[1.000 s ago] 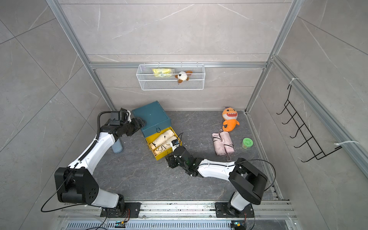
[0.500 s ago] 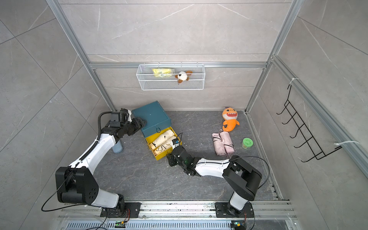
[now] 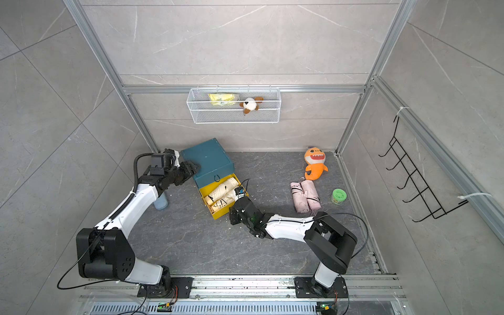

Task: Place the umbrella in the drawer by color
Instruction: Close the drawer in the storage box.

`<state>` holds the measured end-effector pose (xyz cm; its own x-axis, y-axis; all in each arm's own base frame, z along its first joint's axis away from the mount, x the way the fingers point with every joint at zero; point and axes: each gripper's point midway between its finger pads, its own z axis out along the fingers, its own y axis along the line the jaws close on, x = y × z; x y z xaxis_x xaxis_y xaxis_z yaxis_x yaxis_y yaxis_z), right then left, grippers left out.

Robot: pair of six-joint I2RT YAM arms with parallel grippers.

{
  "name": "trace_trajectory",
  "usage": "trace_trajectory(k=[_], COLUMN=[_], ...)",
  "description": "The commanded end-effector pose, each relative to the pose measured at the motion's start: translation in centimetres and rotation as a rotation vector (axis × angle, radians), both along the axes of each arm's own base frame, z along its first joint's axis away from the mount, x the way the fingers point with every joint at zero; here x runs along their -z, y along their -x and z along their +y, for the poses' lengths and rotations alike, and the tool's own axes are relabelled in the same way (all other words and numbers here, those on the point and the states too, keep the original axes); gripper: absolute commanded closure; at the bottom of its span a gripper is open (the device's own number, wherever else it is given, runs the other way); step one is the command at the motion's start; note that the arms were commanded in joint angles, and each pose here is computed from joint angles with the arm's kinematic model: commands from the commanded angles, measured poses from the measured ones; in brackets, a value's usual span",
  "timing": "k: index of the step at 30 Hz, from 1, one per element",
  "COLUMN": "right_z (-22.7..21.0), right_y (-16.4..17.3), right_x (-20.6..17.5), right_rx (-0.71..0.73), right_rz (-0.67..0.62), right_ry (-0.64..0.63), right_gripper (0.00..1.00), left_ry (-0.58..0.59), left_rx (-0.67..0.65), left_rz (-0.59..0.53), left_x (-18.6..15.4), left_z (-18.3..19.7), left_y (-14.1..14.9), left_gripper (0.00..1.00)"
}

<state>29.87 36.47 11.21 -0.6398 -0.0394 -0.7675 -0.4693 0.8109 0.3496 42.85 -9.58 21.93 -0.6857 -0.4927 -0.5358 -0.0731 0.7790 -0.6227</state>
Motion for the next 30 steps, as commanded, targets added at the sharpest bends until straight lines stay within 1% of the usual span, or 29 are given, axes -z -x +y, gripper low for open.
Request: trace_trajectory(k=[1, 9, 22, 26, 30], right_z=[1.0, 1.4, 3.0, 3.5, 3.9], right_y=[-1.4, -2.5, -6.5, -8.1, -9.8], right_x=[-1.4, -3.1, -4.8, -4.8, -4.3], right_rx=[0.008, 0.020, 0.058, 0.087, 0.127], right_rz=[-0.048, -0.084, -0.115, -0.118, -0.094], right_ry=[-0.021, -0.035, -0.077, -0.114, -0.193], right_gripper=[0.86, 0.92, 0.92, 0.91, 0.90], left_ry=[-0.015, -0.012, -0.011, -0.011, -0.010], left_rx=[0.004, 0.009, 0.014, 0.015, 0.017], left_rz=[0.124, 0.138, 0.153, 0.156, 0.162], left_x=[3.8, 4.8, 5.6, 5.8, 6.0], left_z=[0.1, 0.0, -0.1, -0.1, -0.2], left_y=[1.4, 1.5, 1.7, 1.7, 1.8], left_gripper=[0.28, 0.29, 0.29, 0.29, 0.29])
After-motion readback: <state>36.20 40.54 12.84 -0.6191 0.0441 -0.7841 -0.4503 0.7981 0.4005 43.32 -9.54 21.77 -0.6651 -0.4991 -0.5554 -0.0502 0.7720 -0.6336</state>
